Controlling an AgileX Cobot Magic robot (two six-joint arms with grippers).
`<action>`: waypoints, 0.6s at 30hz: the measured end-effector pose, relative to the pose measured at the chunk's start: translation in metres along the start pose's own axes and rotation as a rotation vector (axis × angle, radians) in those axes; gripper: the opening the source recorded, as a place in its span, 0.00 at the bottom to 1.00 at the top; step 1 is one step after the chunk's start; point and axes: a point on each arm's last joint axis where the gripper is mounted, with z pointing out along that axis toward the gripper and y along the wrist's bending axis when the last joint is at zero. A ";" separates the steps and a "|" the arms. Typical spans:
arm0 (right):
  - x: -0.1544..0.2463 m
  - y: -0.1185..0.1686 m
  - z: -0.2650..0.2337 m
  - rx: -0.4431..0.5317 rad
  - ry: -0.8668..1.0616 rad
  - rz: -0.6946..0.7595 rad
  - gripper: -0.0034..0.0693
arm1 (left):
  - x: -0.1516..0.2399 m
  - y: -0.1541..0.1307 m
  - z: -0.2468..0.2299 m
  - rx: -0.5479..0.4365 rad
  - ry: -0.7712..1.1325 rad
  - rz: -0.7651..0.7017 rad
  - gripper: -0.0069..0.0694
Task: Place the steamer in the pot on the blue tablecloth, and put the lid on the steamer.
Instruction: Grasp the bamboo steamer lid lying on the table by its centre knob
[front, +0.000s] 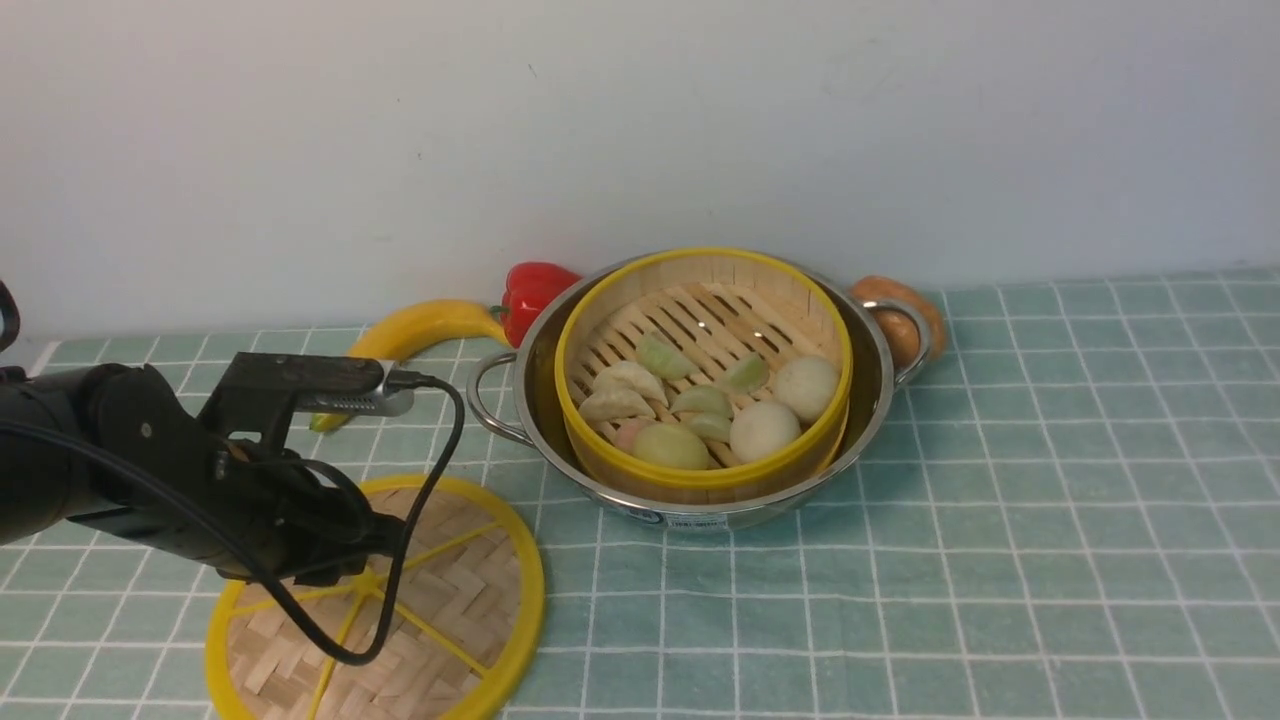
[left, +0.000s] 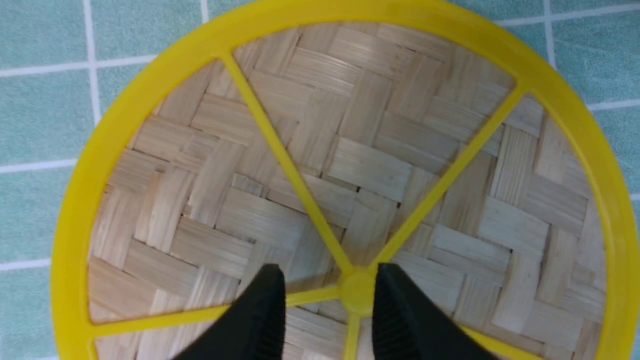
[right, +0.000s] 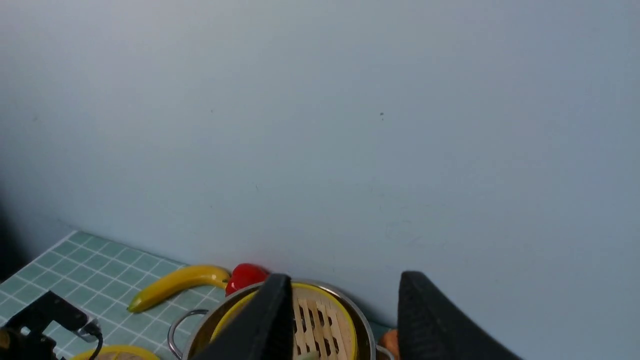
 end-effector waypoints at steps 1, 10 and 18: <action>0.002 -0.001 0.004 0.001 0.014 0.001 0.47 | 0.000 0.000 0.000 0.002 0.004 -0.003 0.41; 0.008 -0.002 0.012 0.006 0.051 0.005 0.47 | 0.004 0.001 0.017 0.008 0.059 -0.017 0.41; 0.009 -0.002 0.013 0.006 0.053 0.005 0.47 | 0.005 0.001 0.023 0.014 0.077 -0.030 0.40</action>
